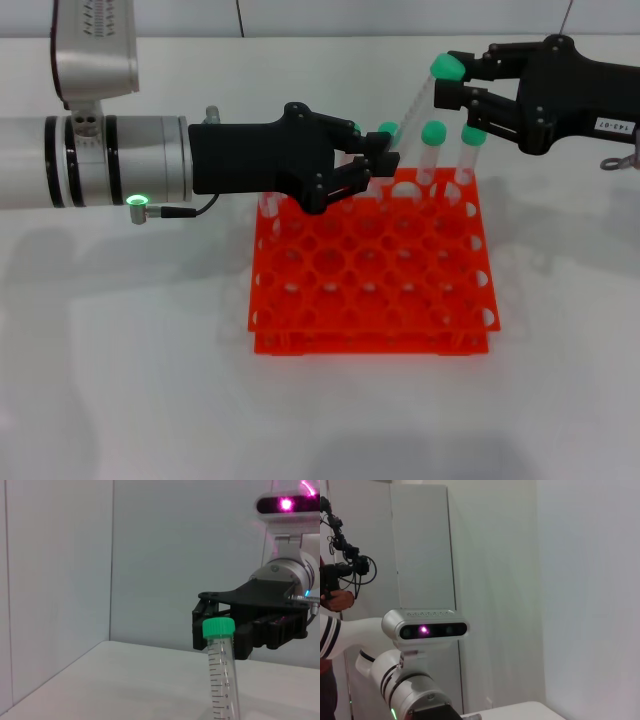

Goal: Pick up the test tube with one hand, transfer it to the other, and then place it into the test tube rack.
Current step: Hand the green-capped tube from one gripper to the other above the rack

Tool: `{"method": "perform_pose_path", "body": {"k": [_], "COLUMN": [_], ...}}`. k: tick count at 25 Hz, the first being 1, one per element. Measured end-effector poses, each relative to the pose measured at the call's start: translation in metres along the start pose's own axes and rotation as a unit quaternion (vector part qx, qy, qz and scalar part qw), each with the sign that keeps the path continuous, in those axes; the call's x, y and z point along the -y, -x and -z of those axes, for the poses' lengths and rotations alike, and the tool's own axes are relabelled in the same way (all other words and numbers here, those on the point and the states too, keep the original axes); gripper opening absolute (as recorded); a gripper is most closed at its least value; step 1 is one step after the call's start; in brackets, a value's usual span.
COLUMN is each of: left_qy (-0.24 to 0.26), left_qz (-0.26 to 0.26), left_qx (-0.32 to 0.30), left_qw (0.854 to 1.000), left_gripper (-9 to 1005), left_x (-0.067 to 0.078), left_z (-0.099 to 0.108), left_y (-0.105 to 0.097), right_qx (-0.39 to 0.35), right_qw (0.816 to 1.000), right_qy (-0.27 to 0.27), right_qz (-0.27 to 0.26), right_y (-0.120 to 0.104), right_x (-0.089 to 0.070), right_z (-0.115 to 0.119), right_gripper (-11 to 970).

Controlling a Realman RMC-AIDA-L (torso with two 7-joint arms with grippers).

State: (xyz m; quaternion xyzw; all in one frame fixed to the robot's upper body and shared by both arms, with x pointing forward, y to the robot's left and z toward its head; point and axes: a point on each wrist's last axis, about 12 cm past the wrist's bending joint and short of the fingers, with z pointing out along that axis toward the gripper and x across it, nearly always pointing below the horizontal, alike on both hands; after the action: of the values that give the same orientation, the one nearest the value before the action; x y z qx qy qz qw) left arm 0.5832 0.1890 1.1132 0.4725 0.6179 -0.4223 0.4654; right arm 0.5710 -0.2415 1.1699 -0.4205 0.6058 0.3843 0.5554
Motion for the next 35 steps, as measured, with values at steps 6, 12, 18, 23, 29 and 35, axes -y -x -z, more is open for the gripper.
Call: {"method": "perform_pose_path", "body": {"k": [6, 12, 18, 23, 29, 35], "left_qy": [0.0, -0.004, 0.003, 0.034, 0.045, 0.067], "left_qz": [0.0, -0.002, 0.0, 0.018, 0.043, 0.056], "left_qx": [-0.001, -0.007, -0.006, 0.037, 0.053, 0.055], "left_qw": [1.0, 1.0, 1.0, 0.999, 0.997, 0.995], "left_gripper": [171, 169, 127, 110, 293, 500], "left_x": [0.0, 0.001, 0.0, -0.001, -0.002, -0.003], "left_z": [0.0, -0.002, -0.003, 0.005, 0.012, 0.035], "left_y": [0.0, -0.001, -0.001, -0.002, 0.0, 0.004], "right_qx": [0.0, 0.001, 0.001, 0.001, 0.0, -0.001], "right_qw": [1.0, 1.0, 1.0, 1.0, 1.0, 1.0], "right_qy": [0.001, 0.002, 0.003, 0.001, -0.001, -0.003], "right_qz": [0.001, 0.003, 0.003, 0.003, 0.002, 0.0], "right_y": [0.0, 0.001, 0.001, 0.001, 0.0, -0.002], "right_x": [0.0, 0.0, 0.0, 0.0, 0.0, -0.001], "right_z": [0.0, 0.0, 0.0, 0.0, 0.001, 0.002], "right_gripper": [274, 274, 263, 259, 255, 255]}}
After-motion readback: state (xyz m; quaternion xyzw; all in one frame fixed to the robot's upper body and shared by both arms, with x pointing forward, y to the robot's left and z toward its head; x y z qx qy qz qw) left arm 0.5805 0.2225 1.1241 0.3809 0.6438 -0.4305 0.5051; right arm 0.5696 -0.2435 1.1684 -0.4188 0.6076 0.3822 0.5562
